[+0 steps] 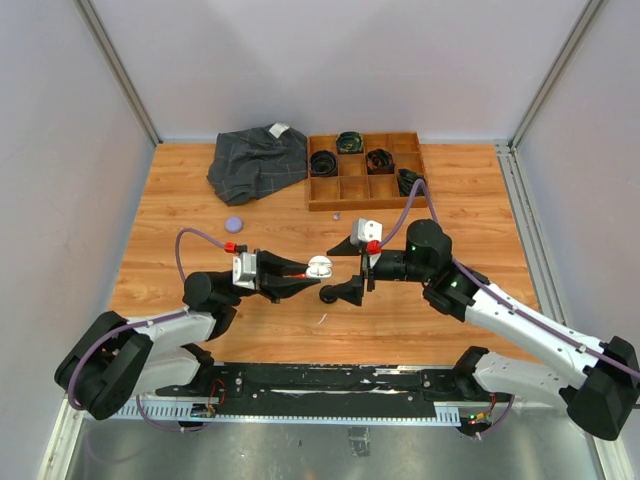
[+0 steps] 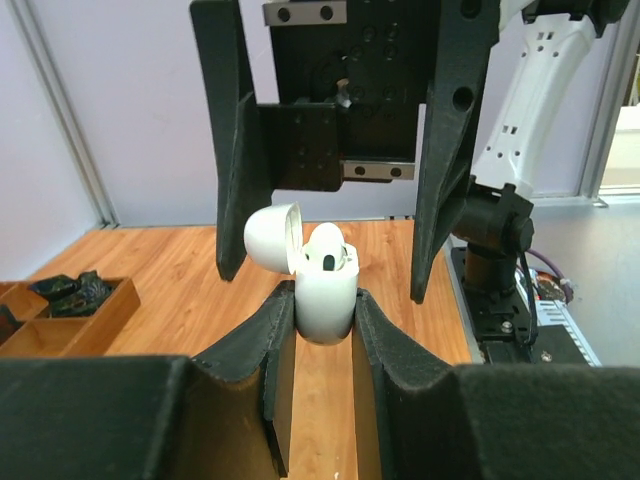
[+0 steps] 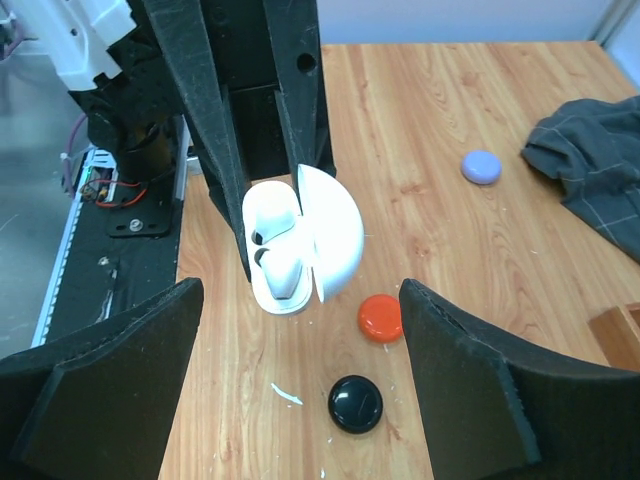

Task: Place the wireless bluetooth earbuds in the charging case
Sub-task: Close the charging case, then place the charging case at the center of the board.

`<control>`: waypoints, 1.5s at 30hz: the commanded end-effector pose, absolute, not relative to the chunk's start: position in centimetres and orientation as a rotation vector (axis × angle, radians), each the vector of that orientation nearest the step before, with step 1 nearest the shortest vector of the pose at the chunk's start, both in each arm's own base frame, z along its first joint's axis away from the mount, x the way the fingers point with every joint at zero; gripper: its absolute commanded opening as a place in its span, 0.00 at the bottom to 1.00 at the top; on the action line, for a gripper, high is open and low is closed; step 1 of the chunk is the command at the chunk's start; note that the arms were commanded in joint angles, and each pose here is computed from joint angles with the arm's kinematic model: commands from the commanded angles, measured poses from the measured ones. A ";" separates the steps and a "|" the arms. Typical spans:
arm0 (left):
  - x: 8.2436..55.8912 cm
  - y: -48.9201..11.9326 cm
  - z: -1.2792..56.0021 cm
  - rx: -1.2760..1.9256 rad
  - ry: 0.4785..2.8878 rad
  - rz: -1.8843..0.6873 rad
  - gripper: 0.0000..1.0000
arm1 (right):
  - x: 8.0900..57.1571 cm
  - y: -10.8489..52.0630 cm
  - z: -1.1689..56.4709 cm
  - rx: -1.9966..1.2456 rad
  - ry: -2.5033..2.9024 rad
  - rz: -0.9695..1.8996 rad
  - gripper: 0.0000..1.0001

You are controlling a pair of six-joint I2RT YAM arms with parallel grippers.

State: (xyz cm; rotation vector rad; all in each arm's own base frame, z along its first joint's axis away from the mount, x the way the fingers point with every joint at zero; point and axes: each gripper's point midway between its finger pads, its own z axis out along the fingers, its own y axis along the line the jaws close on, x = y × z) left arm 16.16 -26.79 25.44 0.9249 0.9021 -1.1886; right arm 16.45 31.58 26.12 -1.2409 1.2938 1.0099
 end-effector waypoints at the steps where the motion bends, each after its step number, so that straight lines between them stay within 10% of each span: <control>1: 15.5 -26.9 26.8 0.992 0.816 -1.173 0.00 | 15.6 32.2 27.2 -1.304 1.235 1.069 0.81; 28: 23.7 -26.1 19.0 0.494 1.582 -1.131 0.00 | 20.4 30.2 26.2 -1.051 1.383 0.832 0.82; 45: 20.6 -21.9 8.2 -0.055 2.277 -1.041 0.07 | 25.0 25.6 20.9 -0.668 1.622 0.592 0.82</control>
